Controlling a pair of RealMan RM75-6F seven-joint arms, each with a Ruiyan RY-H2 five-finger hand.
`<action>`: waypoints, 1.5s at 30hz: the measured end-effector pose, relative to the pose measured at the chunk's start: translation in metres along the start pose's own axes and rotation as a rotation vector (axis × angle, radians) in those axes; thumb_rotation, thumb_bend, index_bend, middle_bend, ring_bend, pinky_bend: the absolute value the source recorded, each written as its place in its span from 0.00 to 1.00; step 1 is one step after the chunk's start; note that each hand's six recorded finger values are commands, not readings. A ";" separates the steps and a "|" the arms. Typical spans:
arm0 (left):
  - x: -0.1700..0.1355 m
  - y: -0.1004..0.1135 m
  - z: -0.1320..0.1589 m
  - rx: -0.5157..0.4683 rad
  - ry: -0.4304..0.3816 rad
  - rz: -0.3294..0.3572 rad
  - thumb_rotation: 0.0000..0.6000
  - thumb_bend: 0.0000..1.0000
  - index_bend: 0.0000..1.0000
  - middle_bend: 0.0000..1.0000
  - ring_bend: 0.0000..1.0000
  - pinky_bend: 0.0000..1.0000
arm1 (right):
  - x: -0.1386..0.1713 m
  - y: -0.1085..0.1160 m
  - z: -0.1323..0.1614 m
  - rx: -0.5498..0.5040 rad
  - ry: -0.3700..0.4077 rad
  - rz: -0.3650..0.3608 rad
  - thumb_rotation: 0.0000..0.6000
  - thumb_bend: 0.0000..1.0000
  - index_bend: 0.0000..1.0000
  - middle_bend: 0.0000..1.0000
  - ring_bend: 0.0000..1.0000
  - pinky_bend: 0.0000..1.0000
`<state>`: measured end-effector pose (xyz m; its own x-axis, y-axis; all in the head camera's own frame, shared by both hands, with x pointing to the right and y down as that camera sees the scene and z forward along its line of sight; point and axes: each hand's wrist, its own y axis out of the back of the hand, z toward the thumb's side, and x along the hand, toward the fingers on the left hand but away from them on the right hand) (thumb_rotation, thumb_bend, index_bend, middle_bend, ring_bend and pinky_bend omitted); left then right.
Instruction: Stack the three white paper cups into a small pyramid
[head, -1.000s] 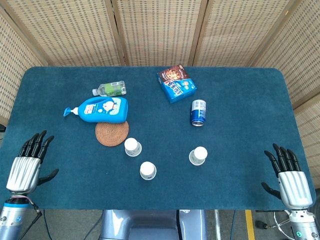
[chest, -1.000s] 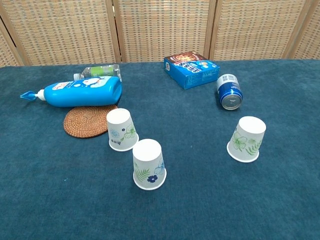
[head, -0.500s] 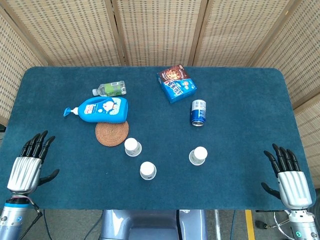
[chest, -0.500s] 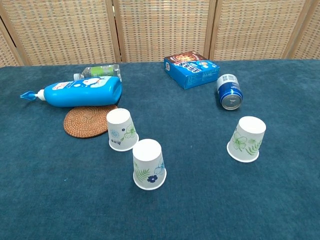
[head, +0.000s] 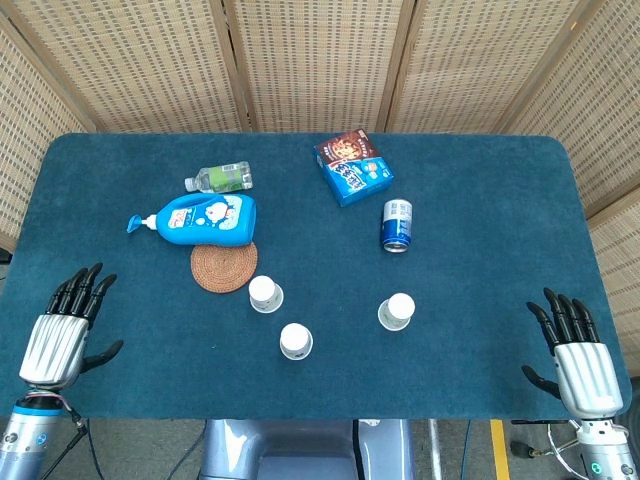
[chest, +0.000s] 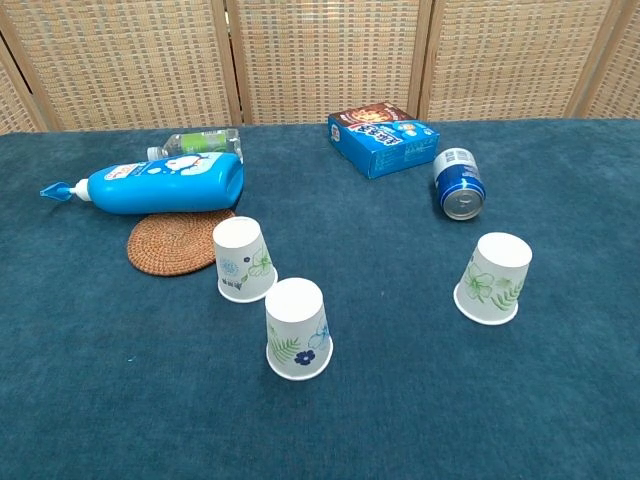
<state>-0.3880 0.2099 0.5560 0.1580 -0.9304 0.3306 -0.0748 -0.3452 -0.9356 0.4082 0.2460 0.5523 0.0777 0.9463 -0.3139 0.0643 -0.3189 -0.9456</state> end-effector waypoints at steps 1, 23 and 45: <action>0.000 -0.001 0.001 -0.001 -0.003 -0.002 1.00 0.21 0.10 0.00 0.00 0.11 | 0.000 0.000 0.000 0.000 0.000 0.000 1.00 0.13 0.16 0.00 0.00 0.11; 0.044 -0.007 0.067 -0.041 -0.251 -0.155 1.00 0.21 0.19 0.00 0.00 0.11 | -0.003 0.001 -0.009 -0.013 -0.030 0.005 1.00 0.13 0.16 0.00 0.00 0.11; 0.099 -0.048 0.154 0.008 -0.519 -0.358 1.00 0.23 0.22 0.00 0.00 0.11 | -0.006 0.001 -0.017 -0.006 -0.058 0.009 1.00 0.13 0.16 0.00 0.00 0.11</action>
<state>-0.2173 0.1534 0.6150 0.6295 -0.5758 0.5218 0.0780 -0.6213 -0.7797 0.4245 0.2396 0.5550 0.0207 0.9449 -0.3266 0.0704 -0.3272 -0.9423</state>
